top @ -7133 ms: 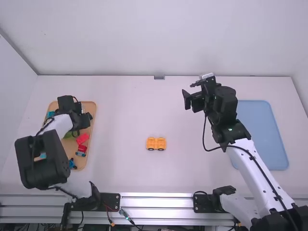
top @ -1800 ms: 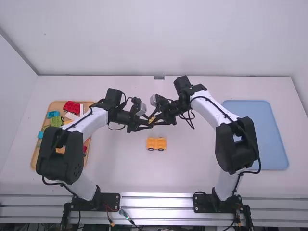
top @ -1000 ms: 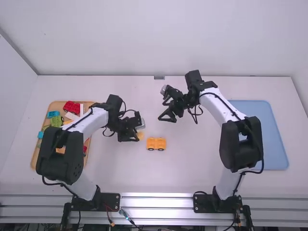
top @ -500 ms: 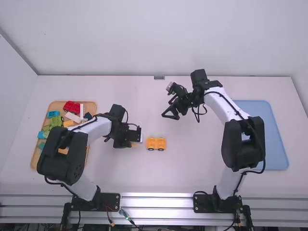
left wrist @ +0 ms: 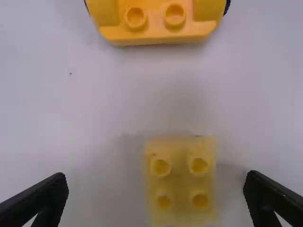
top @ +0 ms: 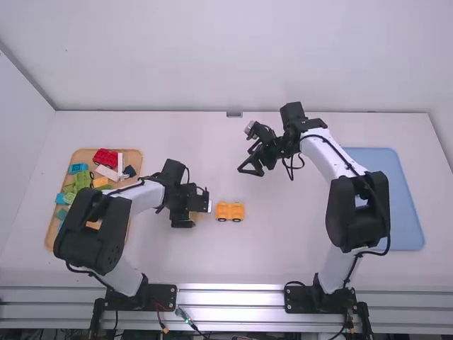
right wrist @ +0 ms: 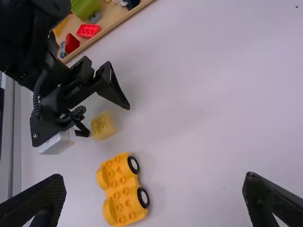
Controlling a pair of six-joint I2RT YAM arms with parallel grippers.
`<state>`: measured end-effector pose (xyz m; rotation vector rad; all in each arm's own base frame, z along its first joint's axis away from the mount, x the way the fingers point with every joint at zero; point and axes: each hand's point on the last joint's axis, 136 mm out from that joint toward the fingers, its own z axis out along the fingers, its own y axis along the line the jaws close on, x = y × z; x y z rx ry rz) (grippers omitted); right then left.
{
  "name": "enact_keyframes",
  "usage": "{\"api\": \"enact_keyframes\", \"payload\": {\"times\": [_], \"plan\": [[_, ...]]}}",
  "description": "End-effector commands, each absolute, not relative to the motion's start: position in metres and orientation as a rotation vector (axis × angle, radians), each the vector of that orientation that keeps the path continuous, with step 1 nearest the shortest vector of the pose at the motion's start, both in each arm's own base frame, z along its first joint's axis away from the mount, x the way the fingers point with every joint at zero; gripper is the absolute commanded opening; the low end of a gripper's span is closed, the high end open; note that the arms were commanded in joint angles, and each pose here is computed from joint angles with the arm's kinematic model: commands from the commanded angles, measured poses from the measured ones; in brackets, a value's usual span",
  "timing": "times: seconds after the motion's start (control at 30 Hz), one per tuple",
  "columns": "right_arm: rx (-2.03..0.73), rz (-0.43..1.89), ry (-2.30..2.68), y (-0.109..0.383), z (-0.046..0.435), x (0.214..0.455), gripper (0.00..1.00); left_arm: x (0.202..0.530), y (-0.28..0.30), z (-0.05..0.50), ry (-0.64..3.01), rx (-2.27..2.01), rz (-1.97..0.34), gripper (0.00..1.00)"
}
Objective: Assemble lego blocks to make yellow taxi
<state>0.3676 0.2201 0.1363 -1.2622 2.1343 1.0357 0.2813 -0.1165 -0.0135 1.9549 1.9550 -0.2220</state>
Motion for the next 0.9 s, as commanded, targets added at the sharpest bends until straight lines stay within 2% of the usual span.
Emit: {"api": "enact_keyframes", "payload": {"times": [0.0, 0.23, 0.33, 0.43, 0.47, 0.6, 0.87], "plan": [[-1.265, 1.009, 2.104, 0.221, 0.150, 0.372, 0.99, 0.291, -0.127, 0.016, 1.909, 1.823, -0.327, 0.99], [-1.337, 0.782, 2.112, 0.215, 0.147, 0.364, 0.99, 0.299, -0.126, 0.086, 1.729, 1.534, -0.582, 0.99], [-1.350, 0.708, 2.086, 0.211, 0.141, 0.354, 0.99, 0.292, -0.124, 0.094, 1.644, 1.495, -0.652, 0.99], [-1.323, 0.707, 2.047, 0.206, 0.128, 0.346, 0.99, 0.287, -0.124, 0.093, 1.605, 1.458, -0.717, 0.97], [-1.301, 0.733, 2.027, 0.206, 0.120, 0.344, 0.99, 0.288, -0.124, 0.087, 1.615, 1.449, -0.726, 0.99], [-1.189, 0.808, 2.007, 0.202, 0.087, 0.335, 0.99, 0.298, -0.125, 0.074, 1.668, 1.360, -0.767, 0.99], [-1.130, 0.747, 1.878, 0.199, 0.061, 0.326, 0.99, 0.302, -0.123, 0.067, 1.791, 1.255, -0.802, 0.99]]}}
